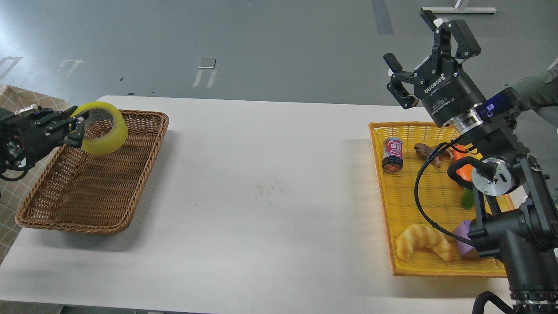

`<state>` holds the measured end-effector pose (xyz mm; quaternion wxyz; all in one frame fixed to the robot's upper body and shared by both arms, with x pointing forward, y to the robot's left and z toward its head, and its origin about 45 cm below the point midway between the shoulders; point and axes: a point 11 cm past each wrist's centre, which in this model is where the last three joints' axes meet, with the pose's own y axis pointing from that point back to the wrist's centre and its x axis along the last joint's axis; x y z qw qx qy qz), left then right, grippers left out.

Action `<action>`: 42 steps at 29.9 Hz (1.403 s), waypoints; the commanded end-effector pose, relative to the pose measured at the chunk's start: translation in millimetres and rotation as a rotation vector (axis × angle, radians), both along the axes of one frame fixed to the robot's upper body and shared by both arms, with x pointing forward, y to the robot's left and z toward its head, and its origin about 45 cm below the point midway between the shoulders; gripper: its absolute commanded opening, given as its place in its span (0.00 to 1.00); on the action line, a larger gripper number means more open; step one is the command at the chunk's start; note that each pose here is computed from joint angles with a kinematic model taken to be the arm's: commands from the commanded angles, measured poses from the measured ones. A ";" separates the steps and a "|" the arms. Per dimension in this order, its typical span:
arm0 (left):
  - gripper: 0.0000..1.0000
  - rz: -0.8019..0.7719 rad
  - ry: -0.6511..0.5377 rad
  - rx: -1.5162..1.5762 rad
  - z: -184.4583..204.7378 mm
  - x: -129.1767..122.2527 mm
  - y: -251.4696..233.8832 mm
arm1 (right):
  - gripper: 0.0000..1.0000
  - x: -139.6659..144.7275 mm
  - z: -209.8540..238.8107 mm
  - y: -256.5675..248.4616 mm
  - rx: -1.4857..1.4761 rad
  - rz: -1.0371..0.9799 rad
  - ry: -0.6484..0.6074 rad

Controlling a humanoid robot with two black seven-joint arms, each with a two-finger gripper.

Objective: Place and transfer tape with both arms
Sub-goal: 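Lift the tape roll and carry it over the wicker basket, then lower the tape roll into the basket and open the left gripper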

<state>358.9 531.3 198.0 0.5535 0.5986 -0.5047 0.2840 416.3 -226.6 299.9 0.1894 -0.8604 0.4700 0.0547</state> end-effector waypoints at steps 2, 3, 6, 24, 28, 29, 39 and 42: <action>0.08 0.001 0.016 -0.006 -9.1 -5.8 -0.7 | 0.99 -1.1 -2.4 -0.6 0.000 -0.001 0.005; 0.08 0.001 0.020 -0.008 -11.7 -6.9 -1.6 | 0.99 -1.8 -2.7 -0.6 0.000 -0.001 0.005; 0.08 0.002 0.026 -0.010 -14.3 -8.7 -1.6 | 0.99 -1.8 -2.7 -0.6 0.000 -0.001 0.005; 0.84 0.063 0.033 -0.021 -30.3 -11.4 4.2 | 0.99 -3.0 -7.1 -1.8 0.000 -0.004 0.015; 0.91 0.079 0.022 -0.043 -30.3 -10.8 3.9 | 0.99 -3.6 -7.9 -2.0 0.000 -0.004 0.017; 0.96 0.106 -0.001 -0.087 -29.4 -8.0 2.2 | 0.99 -4.1 -9.2 -2.4 0.000 -0.005 0.020; 0.98 0.185 -0.146 -0.320 -6.5 29.3 -24.1 | 0.99 -4.0 -8.1 -2.1 0.000 -0.004 0.017; 0.98 0.194 -0.232 -0.494 6.5 61.2 -61.4 | 0.99 -3.6 -7.9 -2.0 0.000 -0.004 0.017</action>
